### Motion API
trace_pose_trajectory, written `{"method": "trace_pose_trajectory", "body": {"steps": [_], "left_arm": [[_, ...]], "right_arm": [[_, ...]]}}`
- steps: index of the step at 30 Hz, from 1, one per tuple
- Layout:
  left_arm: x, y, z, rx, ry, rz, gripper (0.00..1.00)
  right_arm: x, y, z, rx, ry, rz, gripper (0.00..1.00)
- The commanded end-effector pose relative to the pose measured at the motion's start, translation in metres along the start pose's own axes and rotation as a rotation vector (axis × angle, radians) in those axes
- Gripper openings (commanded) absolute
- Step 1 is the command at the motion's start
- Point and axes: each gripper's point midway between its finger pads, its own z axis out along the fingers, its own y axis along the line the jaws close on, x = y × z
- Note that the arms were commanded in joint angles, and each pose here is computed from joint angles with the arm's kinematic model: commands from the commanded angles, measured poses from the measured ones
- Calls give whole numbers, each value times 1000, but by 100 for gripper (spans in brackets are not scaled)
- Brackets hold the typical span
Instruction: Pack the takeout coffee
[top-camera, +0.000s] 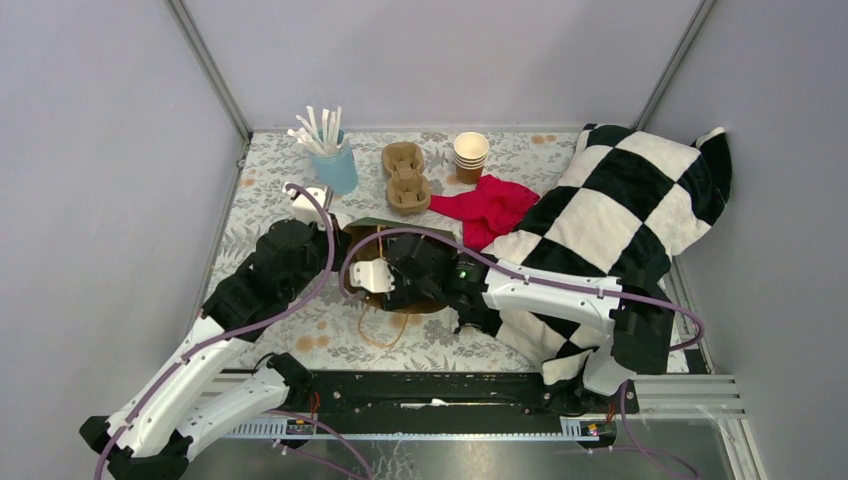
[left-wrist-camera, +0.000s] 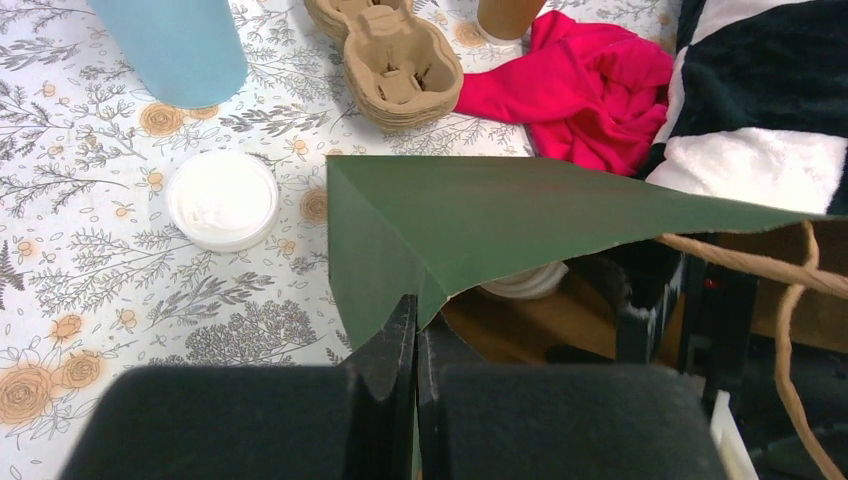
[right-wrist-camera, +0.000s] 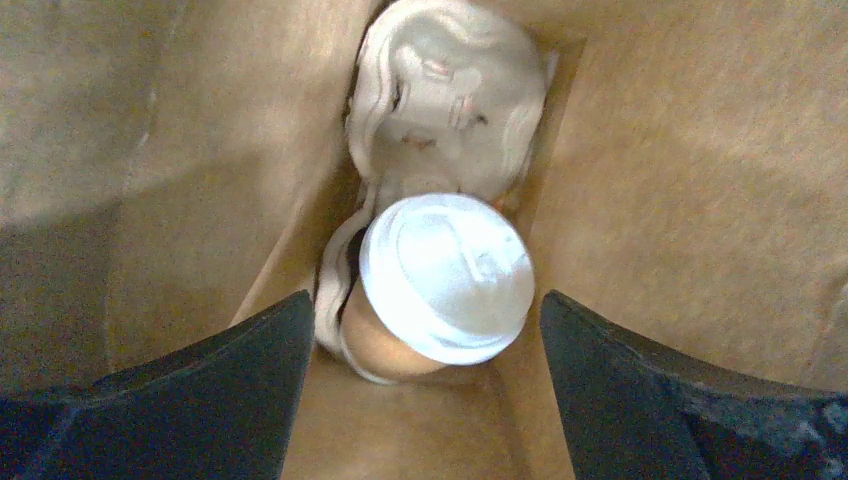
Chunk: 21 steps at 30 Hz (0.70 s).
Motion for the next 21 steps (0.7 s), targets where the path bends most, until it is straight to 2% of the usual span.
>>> {"method": "trace_pose_trajectory", "body": {"steps": [1,7,21], "left_arm": [[-13,-4,-5,27,-62,-4,0],[-8,-6,-5,46,-49,-4,0],[7,-20,-6,129,42,40,0]], "right_arm": [[7,-3,-11,4,17,98,93],[18,-7,2,29,91,153,98],[48,-14,35,77,223,212,100]]}}
